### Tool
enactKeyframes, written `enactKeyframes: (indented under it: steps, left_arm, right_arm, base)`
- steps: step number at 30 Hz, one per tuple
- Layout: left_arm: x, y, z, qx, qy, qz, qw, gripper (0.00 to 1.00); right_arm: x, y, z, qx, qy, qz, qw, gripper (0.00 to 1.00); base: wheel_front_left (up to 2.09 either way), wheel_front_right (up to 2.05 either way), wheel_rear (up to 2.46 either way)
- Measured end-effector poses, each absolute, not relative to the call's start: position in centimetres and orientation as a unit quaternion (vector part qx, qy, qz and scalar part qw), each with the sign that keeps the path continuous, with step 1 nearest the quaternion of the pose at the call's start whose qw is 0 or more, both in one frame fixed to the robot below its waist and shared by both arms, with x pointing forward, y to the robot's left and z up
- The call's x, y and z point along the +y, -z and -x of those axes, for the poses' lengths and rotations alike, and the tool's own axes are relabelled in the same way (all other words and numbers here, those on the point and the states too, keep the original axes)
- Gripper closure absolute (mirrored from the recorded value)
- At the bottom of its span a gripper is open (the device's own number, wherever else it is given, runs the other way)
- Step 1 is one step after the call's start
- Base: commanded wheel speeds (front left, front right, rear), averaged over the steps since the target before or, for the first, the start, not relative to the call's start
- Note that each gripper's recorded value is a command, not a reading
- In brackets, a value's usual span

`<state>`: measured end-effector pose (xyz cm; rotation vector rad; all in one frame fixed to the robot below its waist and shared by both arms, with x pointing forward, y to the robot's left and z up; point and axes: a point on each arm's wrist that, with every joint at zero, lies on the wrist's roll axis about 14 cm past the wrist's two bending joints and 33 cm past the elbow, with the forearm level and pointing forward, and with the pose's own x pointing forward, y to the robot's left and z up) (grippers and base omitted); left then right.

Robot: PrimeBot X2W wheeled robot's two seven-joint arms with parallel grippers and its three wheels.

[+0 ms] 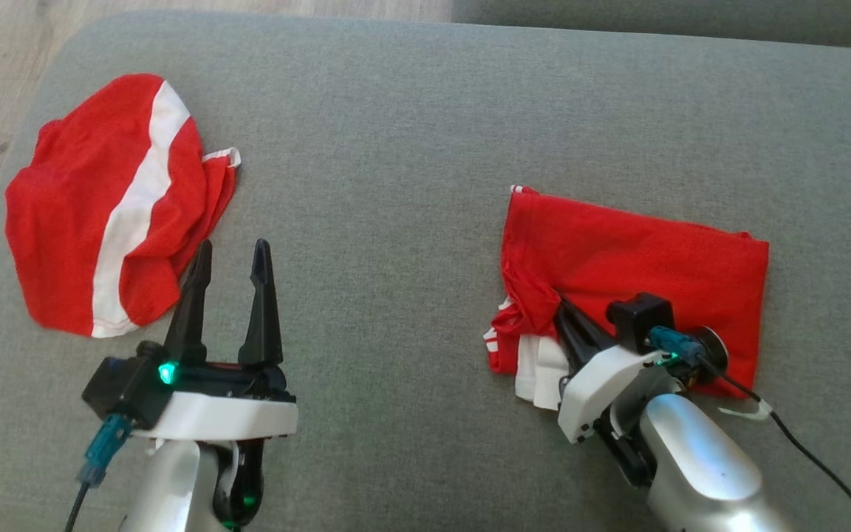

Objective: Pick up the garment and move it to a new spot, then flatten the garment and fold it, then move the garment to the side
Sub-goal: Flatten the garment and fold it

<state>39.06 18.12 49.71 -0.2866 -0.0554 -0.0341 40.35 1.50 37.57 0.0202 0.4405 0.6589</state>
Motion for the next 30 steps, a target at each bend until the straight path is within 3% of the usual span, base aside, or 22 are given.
enactKeyframes:
  steps: [11,17,23,30]
  left_arm:
    - [17.9,-49.6,-39.1,-0.026,0.019,0.149,0.988,0.00]
    - [17.2,-50.1,-39.5,-0.033,0.030,0.151,0.987,0.00]
    - [16.3,-50.4,-40.0,-0.037,0.044,0.154,0.986,0.00]
    - [14.2,-51.2,-40.8,-0.045,0.075,0.160,0.983,0.00]
  right_arm:
    - [5.7,-38.2,-36.8,0.209,-0.404,-0.021,0.891,1.00]
    - [6.1,-38.8,-35.5,0.206,-0.414,-0.035,0.886,1.00]
    - [2.8,-42.7,-39.9,0.136,-0.354,-0.062,0.923,1.00]
    - [-7.1,-45.9,-44.3,0.072,-0.219,-0.067,0.971,1.00]
  base:
    - [0.00,0.00,0.00]
    - [0.00,0.00,0.00]
    - [0.00,0.00,0.00]
    - [0.00,0.00,0.00]
